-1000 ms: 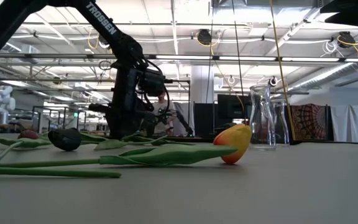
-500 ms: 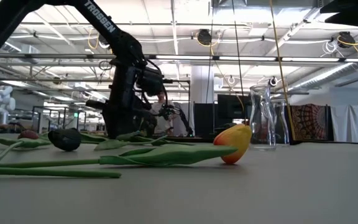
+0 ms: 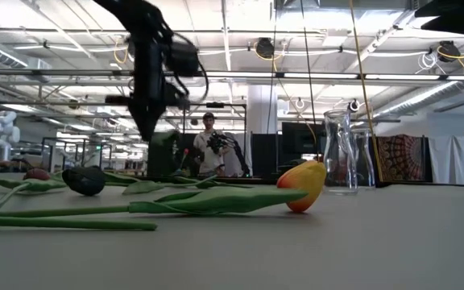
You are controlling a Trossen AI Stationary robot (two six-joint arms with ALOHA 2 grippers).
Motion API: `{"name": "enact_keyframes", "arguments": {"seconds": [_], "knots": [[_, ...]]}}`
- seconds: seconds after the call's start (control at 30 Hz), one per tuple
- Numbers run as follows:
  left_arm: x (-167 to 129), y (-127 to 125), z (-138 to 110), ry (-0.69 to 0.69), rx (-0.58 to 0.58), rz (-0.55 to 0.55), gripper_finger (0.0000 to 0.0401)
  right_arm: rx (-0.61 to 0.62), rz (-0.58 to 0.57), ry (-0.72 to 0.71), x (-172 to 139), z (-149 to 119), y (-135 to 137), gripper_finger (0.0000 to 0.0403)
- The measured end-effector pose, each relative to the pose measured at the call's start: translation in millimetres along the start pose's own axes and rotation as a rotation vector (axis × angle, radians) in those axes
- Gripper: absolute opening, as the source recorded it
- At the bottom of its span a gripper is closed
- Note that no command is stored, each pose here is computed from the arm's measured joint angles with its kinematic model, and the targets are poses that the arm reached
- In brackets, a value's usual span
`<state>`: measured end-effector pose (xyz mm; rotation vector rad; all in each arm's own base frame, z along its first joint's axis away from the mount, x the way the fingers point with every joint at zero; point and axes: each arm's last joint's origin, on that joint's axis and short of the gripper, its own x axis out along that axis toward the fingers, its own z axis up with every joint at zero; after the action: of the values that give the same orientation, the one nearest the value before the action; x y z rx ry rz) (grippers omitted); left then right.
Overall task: Sort flowers into vase by color
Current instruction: Put the top left black tulip into the top transparent vase
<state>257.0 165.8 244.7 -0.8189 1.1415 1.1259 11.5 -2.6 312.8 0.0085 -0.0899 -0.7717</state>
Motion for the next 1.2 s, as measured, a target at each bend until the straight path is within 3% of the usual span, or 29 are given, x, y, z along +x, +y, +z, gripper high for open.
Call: {"name": "enact_keyframes", "arguments": {"seconds": [0.4,0.63,0.83,1.0,1.2], "knots": [[-87,37,-14,-0.317,0.066,-0.189,0.0002,0.000,0.000,-0.001,0,0,0,0.0242],[-136,35,-13,-0.663,0.169,-0.451,0.0001,-0.002,0.000,-0.009,0,1,0,0.0242],[-169,21,-15,-0.923,0.406,-0.693,0.0001,-0.003,0.001,-0.011,0,1,0,0.0242],[-175,9,-25,-0.979,0.578,-0.733,0.0001,0.032,0.004,-0.044,0,4,0,0.0242],[-168,-11,-29,-0.950,0.626,-0.758,0.0001,0.187,0.005,-0.055,0,5,0,0.0242]]}}
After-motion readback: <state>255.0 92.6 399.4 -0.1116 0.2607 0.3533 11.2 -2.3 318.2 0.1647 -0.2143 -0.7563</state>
